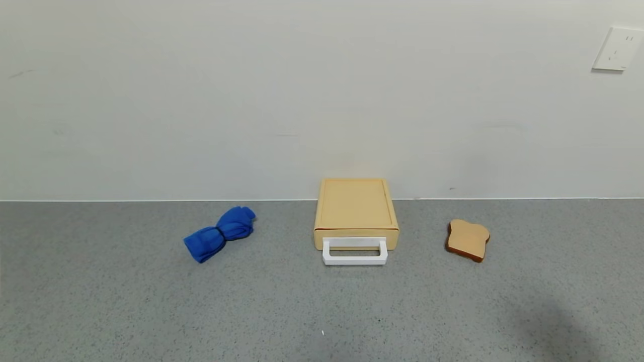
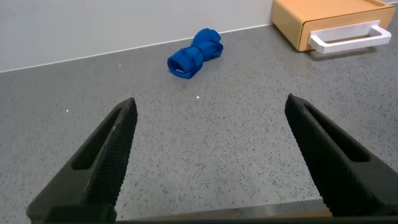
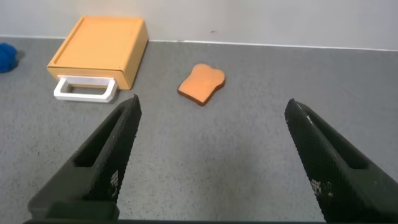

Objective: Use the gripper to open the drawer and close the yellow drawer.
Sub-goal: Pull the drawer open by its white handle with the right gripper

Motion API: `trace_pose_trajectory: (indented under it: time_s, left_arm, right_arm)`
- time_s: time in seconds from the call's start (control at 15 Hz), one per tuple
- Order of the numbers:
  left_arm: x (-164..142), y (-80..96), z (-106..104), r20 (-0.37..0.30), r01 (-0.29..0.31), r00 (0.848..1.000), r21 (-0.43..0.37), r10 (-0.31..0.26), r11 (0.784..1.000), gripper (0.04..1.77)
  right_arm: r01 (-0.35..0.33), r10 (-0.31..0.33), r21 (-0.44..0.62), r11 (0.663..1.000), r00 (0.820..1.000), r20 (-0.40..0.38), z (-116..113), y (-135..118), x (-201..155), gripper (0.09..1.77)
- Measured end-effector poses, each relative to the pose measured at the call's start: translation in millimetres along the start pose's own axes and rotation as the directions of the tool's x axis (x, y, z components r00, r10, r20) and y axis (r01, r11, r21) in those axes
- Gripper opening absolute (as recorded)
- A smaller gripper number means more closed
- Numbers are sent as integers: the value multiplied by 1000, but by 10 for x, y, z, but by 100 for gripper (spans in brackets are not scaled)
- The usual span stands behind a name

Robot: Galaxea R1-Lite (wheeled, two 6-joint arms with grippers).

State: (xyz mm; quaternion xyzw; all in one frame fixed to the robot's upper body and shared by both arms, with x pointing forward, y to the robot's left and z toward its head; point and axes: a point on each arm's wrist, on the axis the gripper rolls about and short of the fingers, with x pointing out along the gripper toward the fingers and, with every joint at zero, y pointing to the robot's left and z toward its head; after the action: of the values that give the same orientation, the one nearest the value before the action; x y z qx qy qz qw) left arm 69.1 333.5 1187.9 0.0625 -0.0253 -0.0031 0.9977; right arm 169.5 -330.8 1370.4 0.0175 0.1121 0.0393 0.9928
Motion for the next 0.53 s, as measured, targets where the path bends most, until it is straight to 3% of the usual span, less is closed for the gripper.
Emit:
trace_pose_trajectory:
  time_s: [0.27,0.53]
  left_arm:
    - [0,0,0,0,0,1000,0,0,1000,172]
    - [0,0,0,0,0,1000,0,0,1000,172]
  right_arm:
    - [-94,91,-12,996,986,-139,245,176,675,170]
    - [-159,143,-37,987,952,-271,281,551,1400,170]
